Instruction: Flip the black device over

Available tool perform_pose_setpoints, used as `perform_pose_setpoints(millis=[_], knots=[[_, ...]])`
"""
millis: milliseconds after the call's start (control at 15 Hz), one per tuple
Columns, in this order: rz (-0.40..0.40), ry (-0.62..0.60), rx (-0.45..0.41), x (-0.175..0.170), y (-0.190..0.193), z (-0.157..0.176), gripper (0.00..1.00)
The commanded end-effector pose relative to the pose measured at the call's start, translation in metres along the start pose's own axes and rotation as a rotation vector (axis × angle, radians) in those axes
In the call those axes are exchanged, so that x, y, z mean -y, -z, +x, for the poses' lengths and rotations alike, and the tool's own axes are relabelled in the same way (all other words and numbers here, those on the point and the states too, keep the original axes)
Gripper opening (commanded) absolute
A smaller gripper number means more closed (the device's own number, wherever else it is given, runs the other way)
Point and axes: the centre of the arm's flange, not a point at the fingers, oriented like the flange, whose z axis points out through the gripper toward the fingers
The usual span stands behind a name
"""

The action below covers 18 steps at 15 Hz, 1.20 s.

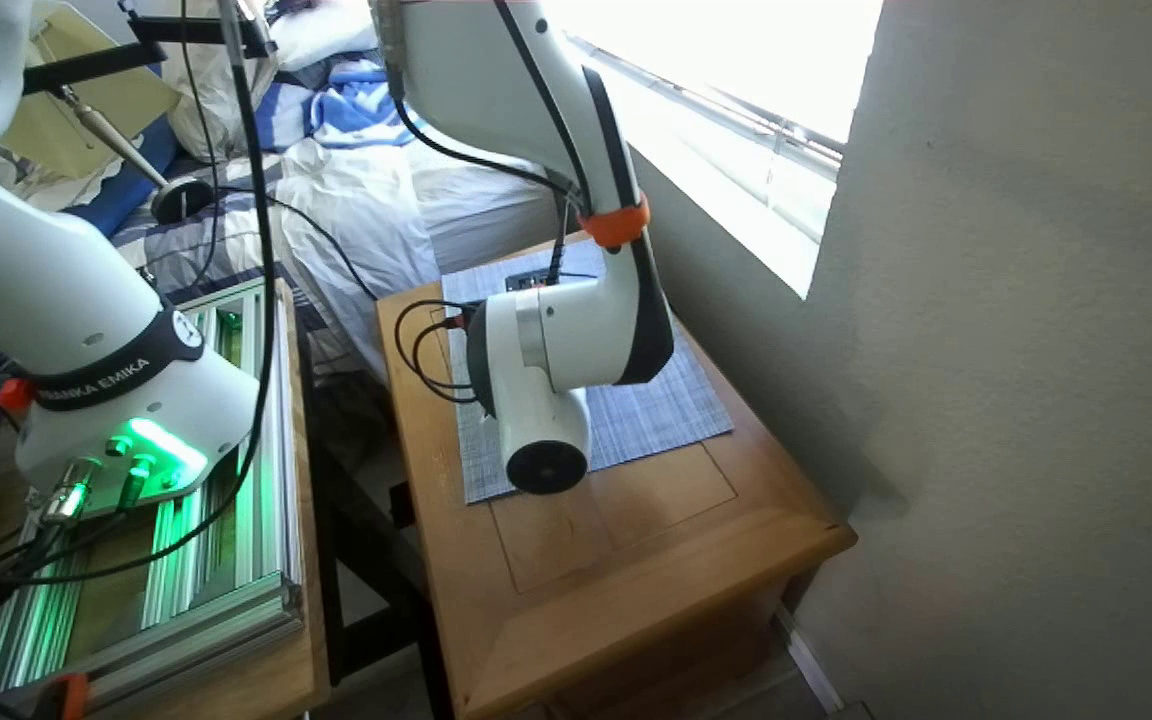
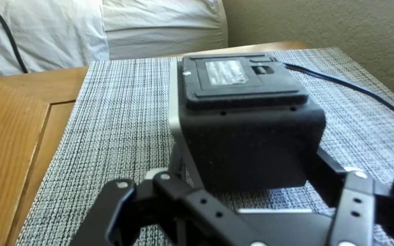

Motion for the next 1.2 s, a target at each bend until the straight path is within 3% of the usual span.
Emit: perform_pose_setpoints(millis=[0,333,1133], knots=[[-0.04,0.052,-0.062,-0.005,0.016,-0.033,0.62],[-0.064,0.091,-0.135,-0.005,0.036,-0.063,0.62],[-0.09,0.131,-0.47,0.005,0.051,-0.128,0.62]])
